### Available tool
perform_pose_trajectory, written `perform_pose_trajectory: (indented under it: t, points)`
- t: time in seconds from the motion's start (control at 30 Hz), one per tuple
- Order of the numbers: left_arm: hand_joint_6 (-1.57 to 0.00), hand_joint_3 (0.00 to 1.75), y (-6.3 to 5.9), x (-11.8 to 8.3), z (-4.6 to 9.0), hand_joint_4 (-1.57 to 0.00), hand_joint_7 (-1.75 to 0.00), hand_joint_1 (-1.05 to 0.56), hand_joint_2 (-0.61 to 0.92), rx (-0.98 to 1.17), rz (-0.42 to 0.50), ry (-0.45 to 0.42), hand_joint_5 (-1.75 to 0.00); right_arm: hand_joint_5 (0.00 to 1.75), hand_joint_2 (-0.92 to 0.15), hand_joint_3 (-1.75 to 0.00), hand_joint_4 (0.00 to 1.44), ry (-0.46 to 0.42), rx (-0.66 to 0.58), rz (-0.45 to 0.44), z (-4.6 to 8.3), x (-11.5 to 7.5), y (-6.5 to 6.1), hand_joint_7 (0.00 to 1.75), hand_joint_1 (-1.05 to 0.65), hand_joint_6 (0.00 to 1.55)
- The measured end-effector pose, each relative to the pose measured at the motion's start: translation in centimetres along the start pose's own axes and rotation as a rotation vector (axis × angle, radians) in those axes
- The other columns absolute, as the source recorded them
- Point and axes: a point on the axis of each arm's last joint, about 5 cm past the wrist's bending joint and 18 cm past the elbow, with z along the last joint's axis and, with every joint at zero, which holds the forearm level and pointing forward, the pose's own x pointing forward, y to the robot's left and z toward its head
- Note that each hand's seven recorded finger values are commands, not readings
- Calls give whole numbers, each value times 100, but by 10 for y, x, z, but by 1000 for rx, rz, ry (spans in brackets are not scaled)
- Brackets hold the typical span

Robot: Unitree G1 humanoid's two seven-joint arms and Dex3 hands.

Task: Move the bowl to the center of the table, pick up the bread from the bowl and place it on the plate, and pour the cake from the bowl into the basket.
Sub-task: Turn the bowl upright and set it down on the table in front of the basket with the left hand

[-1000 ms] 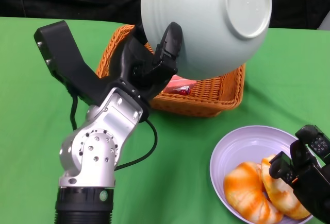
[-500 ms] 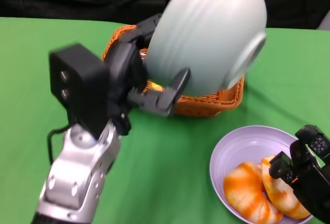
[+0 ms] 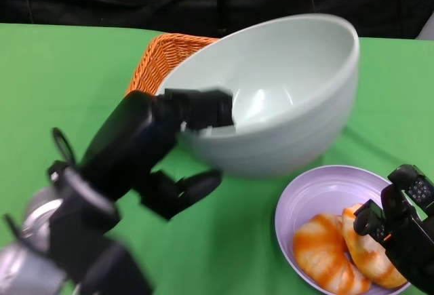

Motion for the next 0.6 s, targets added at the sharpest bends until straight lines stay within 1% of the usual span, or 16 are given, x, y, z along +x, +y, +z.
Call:
perform_pose_trajectory:
  t: [0.03,0.07,0.1,0.13,0.17,0.23,0.27,0.33,0.37,0.47,0.53,0.6]
  points:
    - [-78,132,4,-5,0,-96,-175,-22,37,56,-34,-31,-175,175,-69,-103,84,0,0,-1,0,0,0,174,-17,60]
    - [-77,101,8,-11,1,-96,-175,-30,53,115,-72,-62,-175,175,-69,-104,84,0,0,-5,0,0,0,174,-17,60]
    - [-77,67,12,-16,1,-95,-175,-34,68,174,-104,-91,-175,175,-70,-104,84,0,0,-6,0,0,0,174,-17,60]
    - [-76,54,16,-21,1,-95,-175,-36,73,224,-132,-115,-175,175,-70,-104,84,0,0,-5,0,0,0,174,-17,60]
    - [-77,43,18,-26,1,-95,-175,-32,71,274,-163,-134,-175,175,-71,-104,84,1,0,-5,0,0,0,174,-17,60]
    - [-78,35,24,-34,2,-95,-175,-27,67,364,-213,-167,-175,175,-71,-104,84,3,0,-4,-1,0,1,174,-17,59]
    - [-78,33,27,-39,2,-96,-175,-20,65,403,-235,-179,-175,175,-71,-104,84,4,0,-3,-1,0,1,175,-17,59]
    - [-78,32,32,-50,3,-96,-175,-16,63,462,-260,-197,-175,175,-71,-105,84,3,-1,-6,-1,0,1,175,-17,59]
    - [-78,32,34,-55,3,-96,-174,-17,63,484,-271,-201,-175,175,-71,-105,84,2,-2,-6,0,0,2,175,-17,58]
    - [-81,20,38,-70,5,-95,-166,-26,70,531,-323,-190,-175,175,-72,-106,85,0,-4,-6,0,0,2,175,-16,60]
    - [-82,17,41,-78,4,-95,-165,-25,72,550,-354,-169,-175,175,-71,-107,85,0,-3,-6,0,0,2,175,-16,61]
    - [-81,13,43,-85,4,-94,-163,-26,72,553,-366,-151,-175,175,-70,-107,84,0,-4,-6,0,0,2,175,-16,60]
